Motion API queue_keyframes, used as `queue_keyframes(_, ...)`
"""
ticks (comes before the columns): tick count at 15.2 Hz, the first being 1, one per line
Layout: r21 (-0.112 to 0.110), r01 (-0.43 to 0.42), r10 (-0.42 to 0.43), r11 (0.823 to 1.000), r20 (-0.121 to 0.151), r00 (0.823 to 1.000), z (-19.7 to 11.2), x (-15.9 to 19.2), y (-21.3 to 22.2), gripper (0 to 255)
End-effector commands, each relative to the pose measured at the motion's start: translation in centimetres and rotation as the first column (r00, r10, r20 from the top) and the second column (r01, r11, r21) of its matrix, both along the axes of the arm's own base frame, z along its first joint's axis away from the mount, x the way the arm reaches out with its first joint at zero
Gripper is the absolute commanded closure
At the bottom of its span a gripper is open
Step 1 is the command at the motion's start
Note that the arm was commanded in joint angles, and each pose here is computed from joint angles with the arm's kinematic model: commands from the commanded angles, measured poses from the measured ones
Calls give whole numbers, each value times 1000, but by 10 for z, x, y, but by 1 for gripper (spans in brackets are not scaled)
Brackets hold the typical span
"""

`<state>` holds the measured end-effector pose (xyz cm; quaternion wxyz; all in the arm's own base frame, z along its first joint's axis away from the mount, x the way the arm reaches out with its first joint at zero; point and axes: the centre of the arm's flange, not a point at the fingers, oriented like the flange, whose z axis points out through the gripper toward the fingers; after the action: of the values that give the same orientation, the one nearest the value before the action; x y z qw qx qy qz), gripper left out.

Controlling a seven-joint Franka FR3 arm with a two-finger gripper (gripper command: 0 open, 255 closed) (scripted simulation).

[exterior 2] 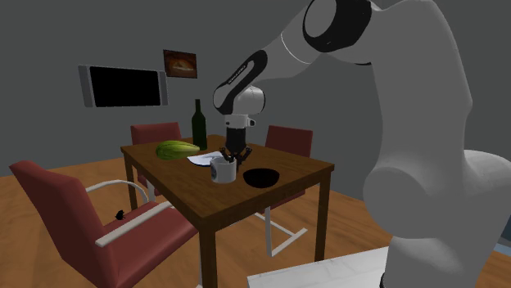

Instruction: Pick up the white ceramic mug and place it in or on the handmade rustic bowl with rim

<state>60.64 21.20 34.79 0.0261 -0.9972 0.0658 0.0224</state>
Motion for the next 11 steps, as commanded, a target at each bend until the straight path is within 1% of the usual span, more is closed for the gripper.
queue_keyframes(1,0,0,0,1000,0,1000,10,0,1,255)
queue_keyframes(11,0,0,0,1000,0,1000,62,0,1,255)
